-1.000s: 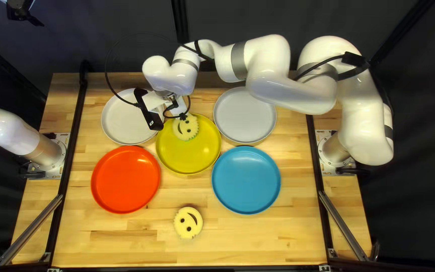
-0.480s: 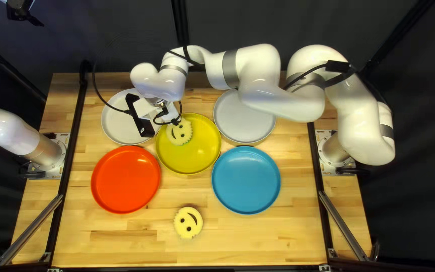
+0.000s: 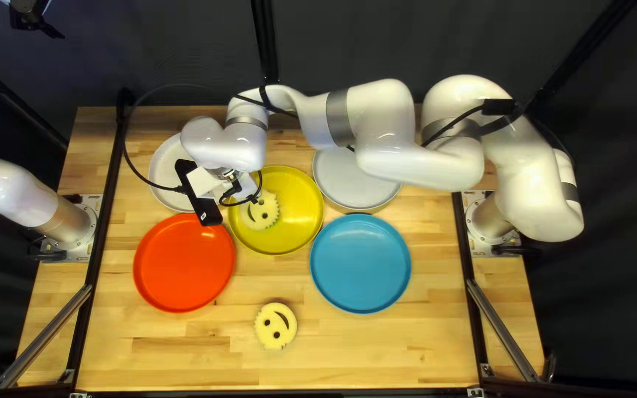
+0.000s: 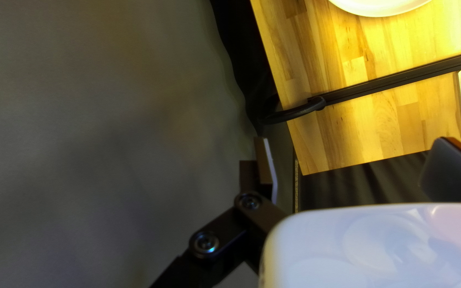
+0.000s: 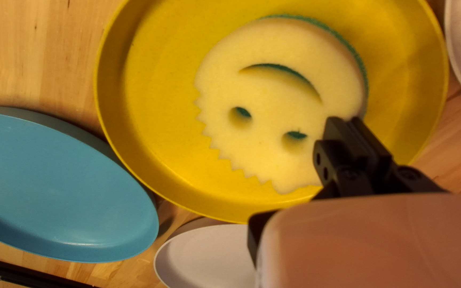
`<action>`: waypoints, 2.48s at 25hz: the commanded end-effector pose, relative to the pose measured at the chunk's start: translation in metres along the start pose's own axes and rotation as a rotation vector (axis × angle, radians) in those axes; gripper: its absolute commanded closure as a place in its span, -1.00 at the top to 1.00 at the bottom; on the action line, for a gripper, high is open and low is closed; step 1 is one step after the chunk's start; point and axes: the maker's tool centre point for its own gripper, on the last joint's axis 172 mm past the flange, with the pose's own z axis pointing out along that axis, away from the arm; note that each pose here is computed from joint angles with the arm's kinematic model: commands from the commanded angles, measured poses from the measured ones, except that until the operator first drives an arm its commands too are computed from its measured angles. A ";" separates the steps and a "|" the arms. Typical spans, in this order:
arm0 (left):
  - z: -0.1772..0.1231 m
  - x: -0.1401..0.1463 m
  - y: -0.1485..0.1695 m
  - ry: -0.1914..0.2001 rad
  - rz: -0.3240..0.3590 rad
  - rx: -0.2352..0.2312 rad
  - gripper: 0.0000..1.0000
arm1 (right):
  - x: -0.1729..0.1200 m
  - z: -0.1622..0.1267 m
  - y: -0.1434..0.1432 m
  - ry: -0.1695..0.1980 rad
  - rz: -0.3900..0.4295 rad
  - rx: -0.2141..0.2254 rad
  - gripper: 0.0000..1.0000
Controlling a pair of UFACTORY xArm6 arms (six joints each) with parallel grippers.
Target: Pick up sponge and scrub the plate
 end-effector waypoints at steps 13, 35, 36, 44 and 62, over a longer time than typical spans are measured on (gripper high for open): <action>0.000 0.000 0.000 0.000 0.000 0.000 1.00 | -0.024 0.003 0.055 0.010 0.035 0.037 -1.00; 0.000 0.000 0.000 0.000 0.000 0.000 1.00 | 0.010 0.002 -0.038 0.008 -0.008 -0.016 -1.00; 0.000 0.000 0.000 0.000 0.000 0.000 1.00 | 0.008 0.003 -0.033 0.008 -0.008 -0.017 -1.00; 0.000 0.000 0.000 0.000 0.000 0.000 1.00 | -0.018 0.008 0.009 0.012 0.016 0.001 -1.00; 0.000 0.000 0.000 0.000 0.000 0.000 1.00 | -0.023 0.010 0.043 0.021 0.045 0.024 -1.00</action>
